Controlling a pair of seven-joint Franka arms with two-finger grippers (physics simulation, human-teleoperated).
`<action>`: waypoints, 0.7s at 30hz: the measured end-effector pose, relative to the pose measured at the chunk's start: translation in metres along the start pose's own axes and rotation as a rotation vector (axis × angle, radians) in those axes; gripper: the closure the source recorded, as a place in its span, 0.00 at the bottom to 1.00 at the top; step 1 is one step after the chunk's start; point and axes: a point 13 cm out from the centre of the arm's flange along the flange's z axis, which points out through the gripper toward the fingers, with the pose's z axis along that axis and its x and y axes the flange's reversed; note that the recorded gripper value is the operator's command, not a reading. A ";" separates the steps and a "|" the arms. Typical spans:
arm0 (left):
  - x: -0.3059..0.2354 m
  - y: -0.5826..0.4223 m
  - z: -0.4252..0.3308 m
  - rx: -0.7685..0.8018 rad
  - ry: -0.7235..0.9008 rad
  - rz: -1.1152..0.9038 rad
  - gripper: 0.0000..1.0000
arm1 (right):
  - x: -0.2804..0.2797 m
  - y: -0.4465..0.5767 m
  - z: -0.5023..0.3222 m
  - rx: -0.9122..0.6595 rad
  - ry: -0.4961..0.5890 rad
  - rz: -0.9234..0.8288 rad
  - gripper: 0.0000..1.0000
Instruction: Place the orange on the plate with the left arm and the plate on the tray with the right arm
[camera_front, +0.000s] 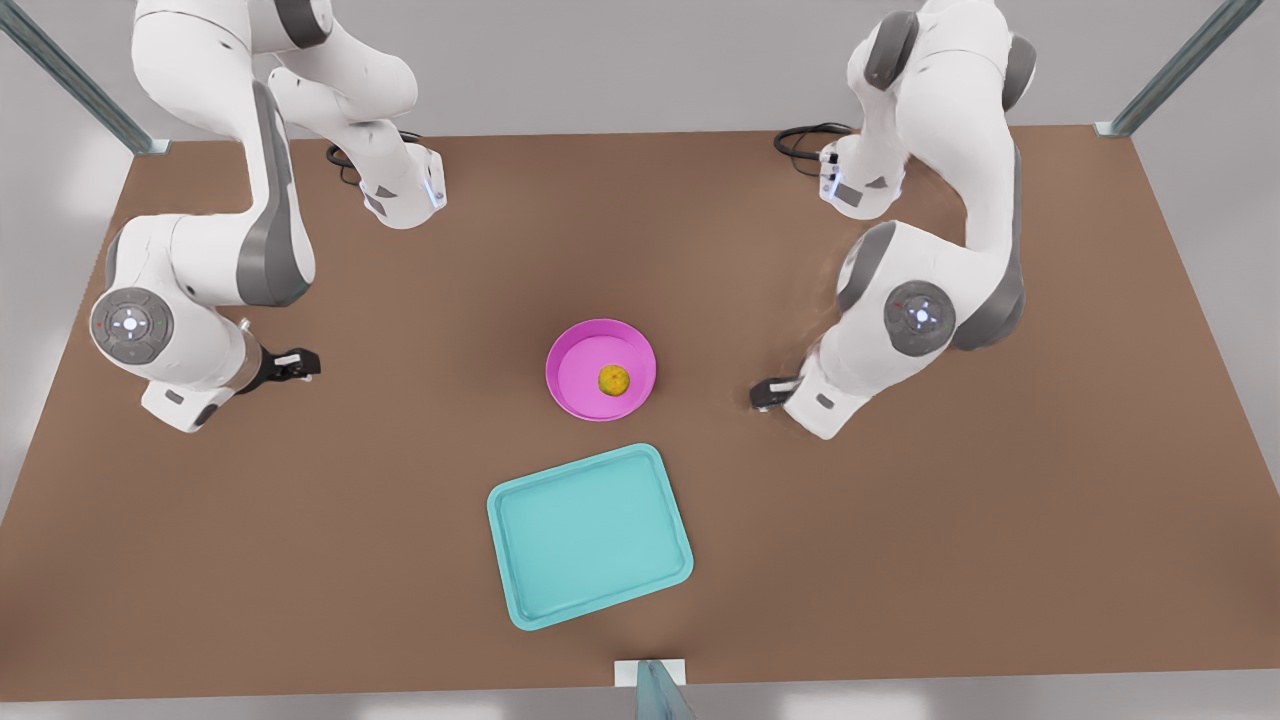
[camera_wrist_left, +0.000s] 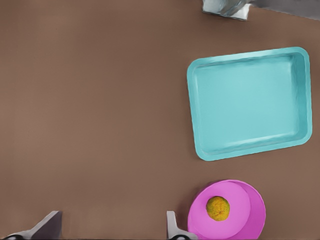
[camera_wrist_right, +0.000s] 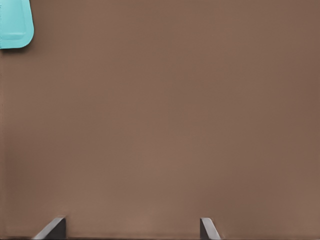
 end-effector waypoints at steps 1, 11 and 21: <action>-0.017 0.065 -0.035 -0.033 -0.016 -0.076 0.00 | -0.009 0.017 0.022 -0.024 0.038 -0.020 0.00; 0.054 0.190 -0.088 -0.150 0.097 -0.024 0.00 | -0.033 0.201 0.225 -0.346 0.108 -0.018 0.00; 0.076 0.204 -0.090 -0.192 0.195 0.024 0.00 | -0.057 0.299 0.256 -0.401 0.011 -0.036 0.00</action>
